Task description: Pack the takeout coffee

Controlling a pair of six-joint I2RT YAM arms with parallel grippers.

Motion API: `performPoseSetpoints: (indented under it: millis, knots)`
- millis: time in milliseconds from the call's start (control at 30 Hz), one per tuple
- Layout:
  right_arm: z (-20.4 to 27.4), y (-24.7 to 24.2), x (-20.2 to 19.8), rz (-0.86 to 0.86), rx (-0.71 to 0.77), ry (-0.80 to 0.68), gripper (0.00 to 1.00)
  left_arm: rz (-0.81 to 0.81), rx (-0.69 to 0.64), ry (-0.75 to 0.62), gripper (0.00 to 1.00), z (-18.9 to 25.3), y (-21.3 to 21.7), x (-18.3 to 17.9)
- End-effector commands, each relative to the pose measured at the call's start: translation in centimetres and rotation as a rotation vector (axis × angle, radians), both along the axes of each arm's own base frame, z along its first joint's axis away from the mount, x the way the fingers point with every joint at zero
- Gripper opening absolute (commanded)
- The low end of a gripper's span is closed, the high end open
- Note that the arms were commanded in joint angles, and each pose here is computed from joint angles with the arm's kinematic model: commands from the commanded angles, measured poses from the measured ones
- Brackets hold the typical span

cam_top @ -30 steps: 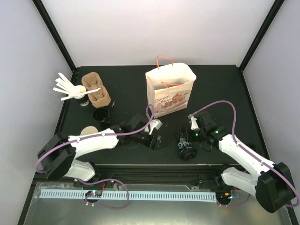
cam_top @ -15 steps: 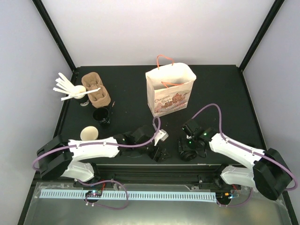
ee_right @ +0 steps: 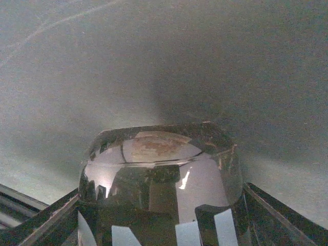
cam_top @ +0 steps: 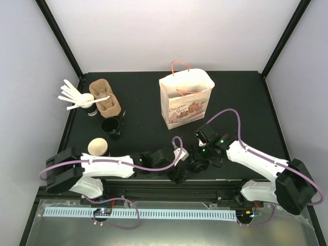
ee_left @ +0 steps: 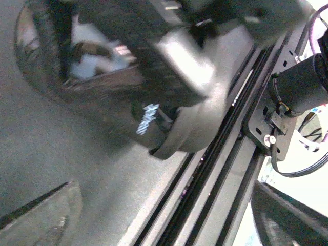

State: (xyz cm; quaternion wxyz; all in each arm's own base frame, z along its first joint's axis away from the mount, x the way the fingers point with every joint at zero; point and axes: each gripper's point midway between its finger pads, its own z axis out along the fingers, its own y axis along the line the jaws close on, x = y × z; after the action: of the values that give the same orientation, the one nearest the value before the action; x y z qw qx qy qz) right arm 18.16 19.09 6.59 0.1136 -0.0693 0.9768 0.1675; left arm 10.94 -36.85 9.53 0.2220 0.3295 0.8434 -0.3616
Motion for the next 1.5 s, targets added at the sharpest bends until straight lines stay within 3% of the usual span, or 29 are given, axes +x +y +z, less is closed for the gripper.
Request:
performPoseSetpoints:
  millis: [0, 133, 267, 467, 867, 967, 1133, 1200, 1300, 1467]
  knots:
    - [1.5, 2.5, 0.8, -0.055, 0.100, 0.039, 0.75, 0.091, -0.076, -0.097, 0.97, 2.2, -0.2, 1.3]
    - [1.8, 3.1, 1.1, -0.183, 0.124, 0.121, 0.70, 0.147, -0.133, -0.095, 0.99, 2.5, 0.3, 1.7]
    - [2.1, 3.9, 0.8, -0.249, 0.166, 0.191, 0.68, 0.185, -0.106, -0.116, 0.99, 2.2, 0.4, 2.4]
    - [2.4, 4.4, 0.5, -0.300, 0.190, 0.243, 0.68, 0.212, -0.055, -0.154, 0.91, 2.3, 0.5, 3.3]
    - [2.6, 4.1, 0.5, -0.312, 0.182, 0.239, 0.75, 0.192, -0.032, -0.142, 0.42, 2.9, 0.5, 2.9]
    - [3.0, 3.9, 1.0, -0.306, 0.170, 0.209, 0.86, 0.186, -0.027, -0.128, 0.37, 3.1, 0.7, 2.7]
    - [5.0, 3.5, 2.6, -0.292, 0.155, 0.123, 0.91, 0.192, -0.005, -0.097, 0.30, 4.0, 0.9, 2.5]
    - [6.1, 3.0, 3.4, -0.291, 0.131, 0.083, 0.97, 0.188, 0.011, -0.074, 0.28, 4.4, 0.9, 2.5]
    - [7.3, 1.8, 4.6, -0.285, 0.070, 0.016, 0.99, 0.194, 0.035, 0.004, 0.27, 4.8, 1.3, 2.6]
    - [9.0, -0.8, 6.9, -0.249, -0.066, -0.141, 0.99, 0.205, 0.064, 0.289, 0.28, 4.1, 2.9, 2.5]
